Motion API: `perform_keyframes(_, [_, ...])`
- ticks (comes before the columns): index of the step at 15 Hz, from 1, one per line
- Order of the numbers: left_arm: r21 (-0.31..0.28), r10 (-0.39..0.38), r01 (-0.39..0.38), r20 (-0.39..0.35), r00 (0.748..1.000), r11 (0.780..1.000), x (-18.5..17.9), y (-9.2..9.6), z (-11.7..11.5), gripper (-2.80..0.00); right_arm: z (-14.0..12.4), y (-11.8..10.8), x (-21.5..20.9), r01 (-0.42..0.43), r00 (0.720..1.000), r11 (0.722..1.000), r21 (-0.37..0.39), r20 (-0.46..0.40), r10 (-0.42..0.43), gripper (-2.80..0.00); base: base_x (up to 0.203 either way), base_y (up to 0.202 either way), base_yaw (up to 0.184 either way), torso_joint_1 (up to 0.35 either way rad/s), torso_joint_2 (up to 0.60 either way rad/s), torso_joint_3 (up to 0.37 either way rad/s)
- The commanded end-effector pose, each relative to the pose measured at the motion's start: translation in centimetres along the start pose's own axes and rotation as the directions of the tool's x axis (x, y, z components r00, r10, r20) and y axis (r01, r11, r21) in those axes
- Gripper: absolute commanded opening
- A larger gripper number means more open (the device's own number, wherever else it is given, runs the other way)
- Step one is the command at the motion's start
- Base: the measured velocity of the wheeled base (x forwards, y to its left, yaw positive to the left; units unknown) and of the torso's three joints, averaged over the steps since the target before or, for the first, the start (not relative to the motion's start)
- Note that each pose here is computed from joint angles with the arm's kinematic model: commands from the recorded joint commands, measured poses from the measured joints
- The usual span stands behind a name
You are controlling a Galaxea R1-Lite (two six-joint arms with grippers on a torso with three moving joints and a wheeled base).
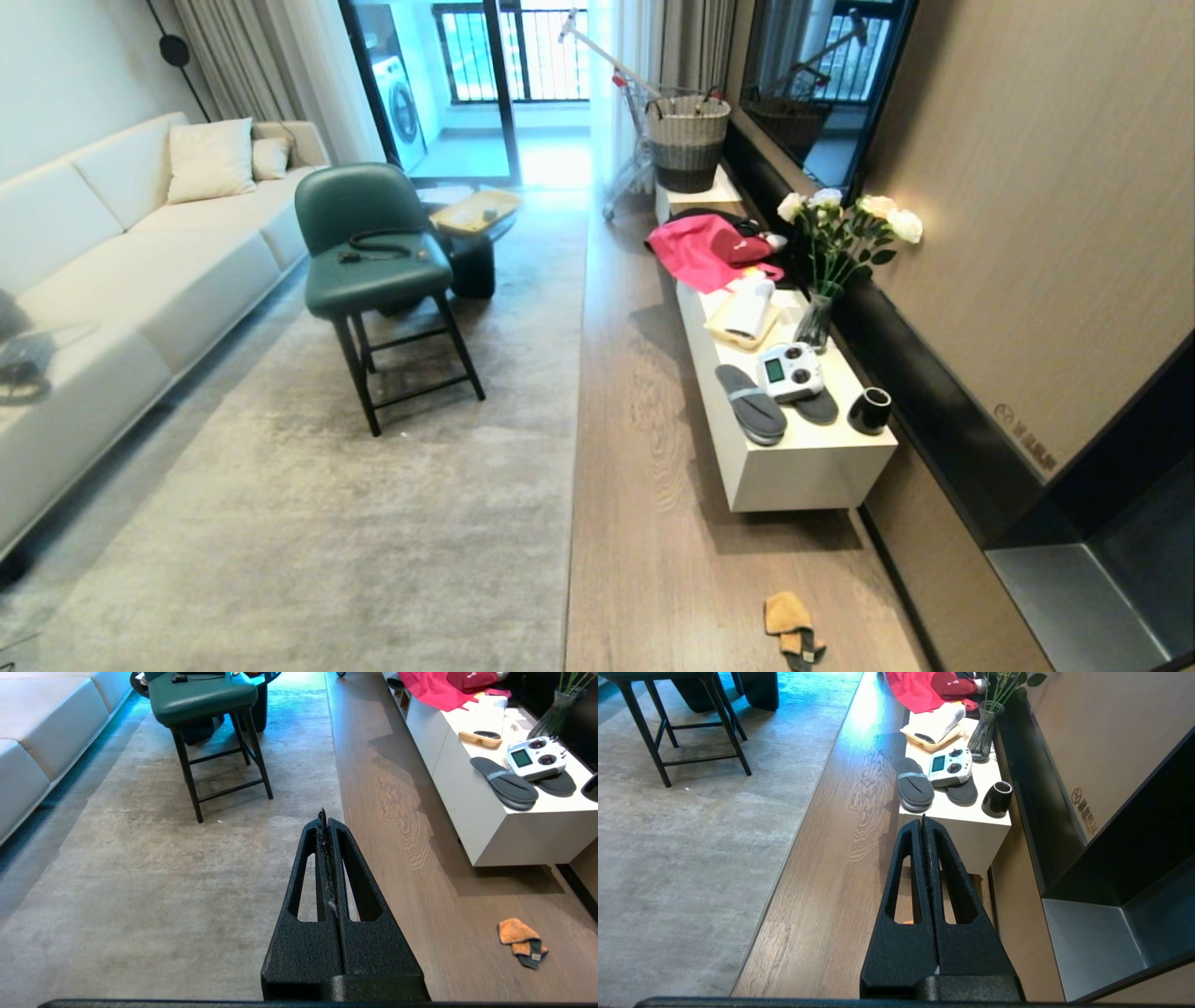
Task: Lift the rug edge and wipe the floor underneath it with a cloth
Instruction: Pick up the rag
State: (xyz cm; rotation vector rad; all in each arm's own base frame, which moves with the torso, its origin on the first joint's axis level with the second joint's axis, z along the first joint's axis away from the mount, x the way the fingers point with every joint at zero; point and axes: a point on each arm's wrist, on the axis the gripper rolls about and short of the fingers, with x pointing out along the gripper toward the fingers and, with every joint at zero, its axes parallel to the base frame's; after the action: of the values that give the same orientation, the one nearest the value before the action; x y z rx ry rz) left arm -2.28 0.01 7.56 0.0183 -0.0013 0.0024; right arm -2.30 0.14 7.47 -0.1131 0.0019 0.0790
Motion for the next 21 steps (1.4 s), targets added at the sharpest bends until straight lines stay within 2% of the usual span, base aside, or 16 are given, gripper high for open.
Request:
perform_keyframes(1, [0.000,0.001,-0.001,0.000,1.000,1.000,0.00,0.00,0.00,-2.80,0.00,0.00,0.01,-0.001,1.000,1.000,0.000,-0.001,0.001,-2.80,0.000,0.000,0.000,-0.122,0.30,0.174])
perform_keyframes(16, [0.000,0.001,-0.001,0.000,1.000,1.000,0.00,0.00,0.00,-2.80,0.00,0.00,0.01,-0.001,1.000,1.000,0.000,-0.001,0.001,-2.80,0.000,0.000,0.000,-0.133,0.33,0.197])
perform_keyframes(21, [0.000,0.001,-0.001,0.000,1.000,1.000,0.00,0.00,0.00,-2.80,0.02,0.00,0.01,-0.001,1.000,1.000,0.000,0.000,0.001,-2.80,0.000,0.000,0.000,-0.175,0.48,0.296])
